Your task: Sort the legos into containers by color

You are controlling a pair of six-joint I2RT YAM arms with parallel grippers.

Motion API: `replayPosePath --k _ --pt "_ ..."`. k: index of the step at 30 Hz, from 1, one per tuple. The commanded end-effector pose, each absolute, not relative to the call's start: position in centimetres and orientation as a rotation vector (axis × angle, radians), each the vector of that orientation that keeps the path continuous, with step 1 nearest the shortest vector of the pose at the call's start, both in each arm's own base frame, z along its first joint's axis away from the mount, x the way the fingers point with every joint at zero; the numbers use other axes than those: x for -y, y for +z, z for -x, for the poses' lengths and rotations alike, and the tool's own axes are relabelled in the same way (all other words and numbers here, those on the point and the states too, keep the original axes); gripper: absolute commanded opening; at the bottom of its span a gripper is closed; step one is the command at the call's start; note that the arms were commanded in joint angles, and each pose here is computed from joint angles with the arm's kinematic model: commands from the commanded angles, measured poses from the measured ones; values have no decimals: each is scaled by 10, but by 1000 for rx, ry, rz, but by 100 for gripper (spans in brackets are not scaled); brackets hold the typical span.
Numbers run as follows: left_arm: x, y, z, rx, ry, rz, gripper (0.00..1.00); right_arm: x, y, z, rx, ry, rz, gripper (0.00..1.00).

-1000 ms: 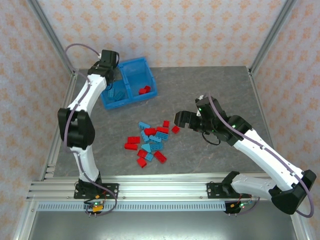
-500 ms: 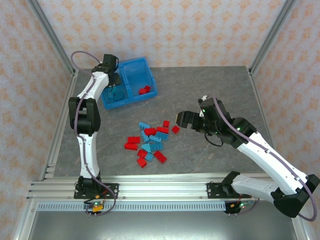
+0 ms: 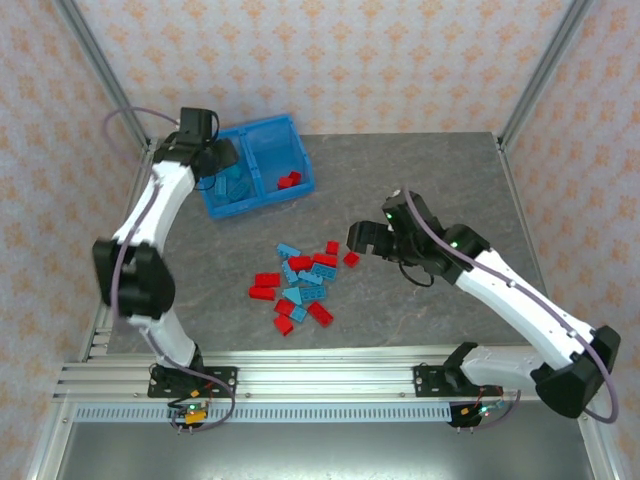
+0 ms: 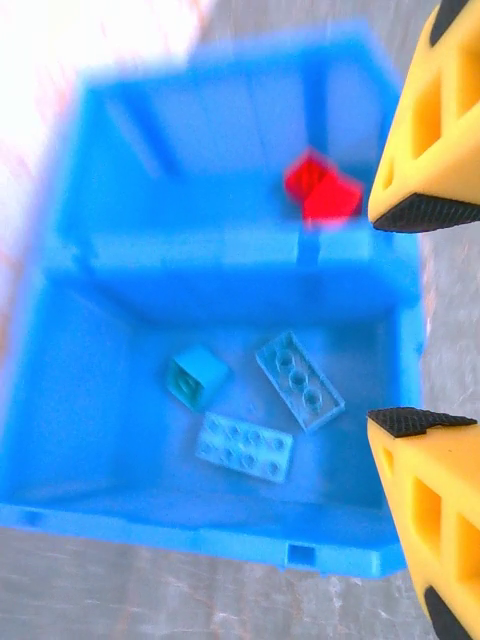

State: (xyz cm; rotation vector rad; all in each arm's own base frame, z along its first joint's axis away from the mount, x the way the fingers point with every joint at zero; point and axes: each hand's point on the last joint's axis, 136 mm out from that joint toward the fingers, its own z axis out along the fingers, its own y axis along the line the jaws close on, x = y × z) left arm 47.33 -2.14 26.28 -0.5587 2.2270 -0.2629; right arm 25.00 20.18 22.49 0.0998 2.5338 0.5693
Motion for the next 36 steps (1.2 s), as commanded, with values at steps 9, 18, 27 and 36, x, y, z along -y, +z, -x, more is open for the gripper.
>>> replayPosePath --k 9,18,27,36 --pt "172 335 -303 -1882 -364 -797 69 -201 146 -293 -2651 385 -542 98" --pt "180 269 -192 -1753 -482 -1376 93 -232 91 -325 -2709 374 -745 82" --pt "175 256 -175 -1725 -478 -1426 96 -234 40 -330 -2770 250 -850 64" --pt "177 253 -185 -1728 -458 -1423 97 -221 26 -318 -2781 191 -861 48"
